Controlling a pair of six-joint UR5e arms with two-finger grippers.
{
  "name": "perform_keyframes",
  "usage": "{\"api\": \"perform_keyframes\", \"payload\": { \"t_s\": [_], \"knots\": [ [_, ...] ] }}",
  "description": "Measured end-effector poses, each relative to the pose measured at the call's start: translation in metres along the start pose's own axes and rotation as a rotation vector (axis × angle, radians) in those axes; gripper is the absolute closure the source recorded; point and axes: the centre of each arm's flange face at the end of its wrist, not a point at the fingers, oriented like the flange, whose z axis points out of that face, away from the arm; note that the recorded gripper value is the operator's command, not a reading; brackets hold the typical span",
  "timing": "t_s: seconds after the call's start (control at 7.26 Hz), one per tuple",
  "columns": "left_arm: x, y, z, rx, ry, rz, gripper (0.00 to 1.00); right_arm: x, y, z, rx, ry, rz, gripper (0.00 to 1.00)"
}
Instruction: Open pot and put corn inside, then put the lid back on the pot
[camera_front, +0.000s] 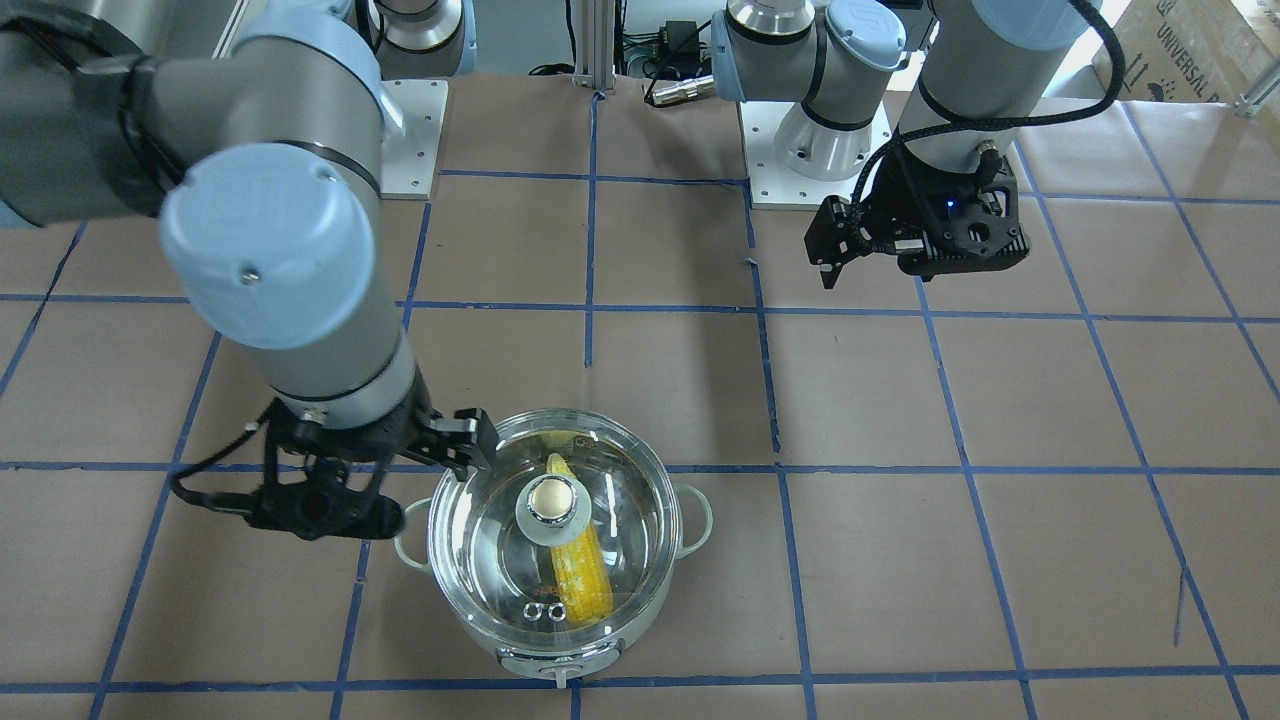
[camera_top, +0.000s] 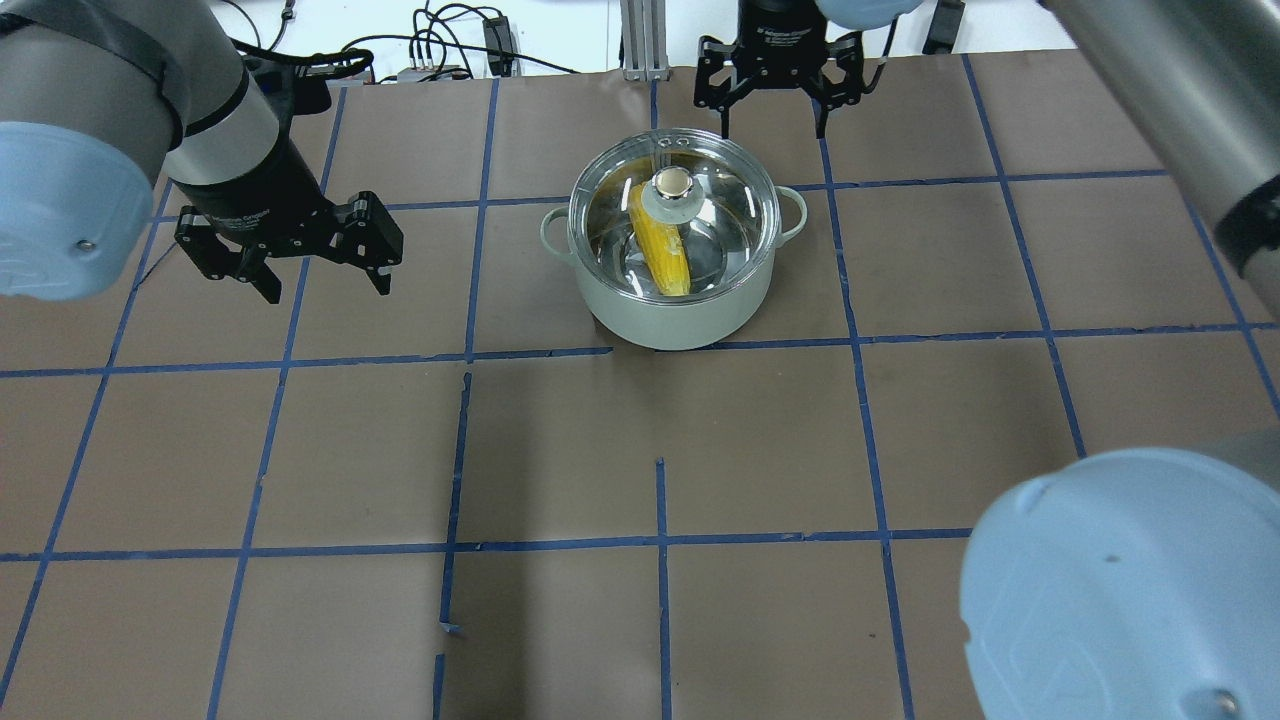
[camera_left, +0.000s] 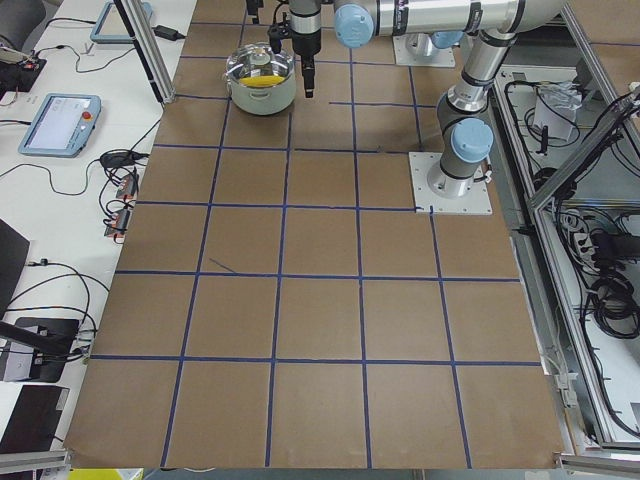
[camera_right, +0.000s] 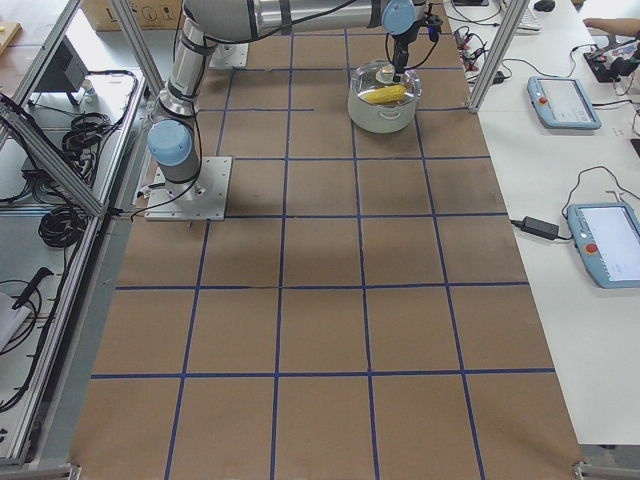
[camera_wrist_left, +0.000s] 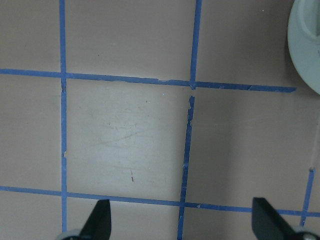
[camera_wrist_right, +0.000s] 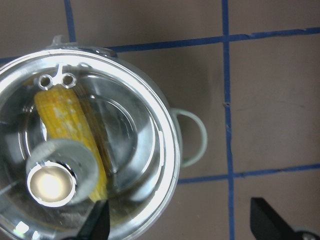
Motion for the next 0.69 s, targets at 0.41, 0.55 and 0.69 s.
{"api": "perform_keyframes", "payload": {
  "t_s": [0.41,0.55,0.69],
  "knots": [
    [0.000,0.000,0.000,-0.003,0.001,0.000,0.00,0.080,0.062,-0.059,-0.110,-0.002,-0.028,0.00],
    [0.000,0.001,0.000,-0.004,0.000,0.000,0.00,0.081,0.079,-0.065,-0.098,-0.006,-0.033,0.00],
    [0.000,0.001,0.000,-0.005,0.001,0.001,0.00,0.080,0.086,-0.058,-0.078,-0.006,-0.036,0.00]
  ]
}}
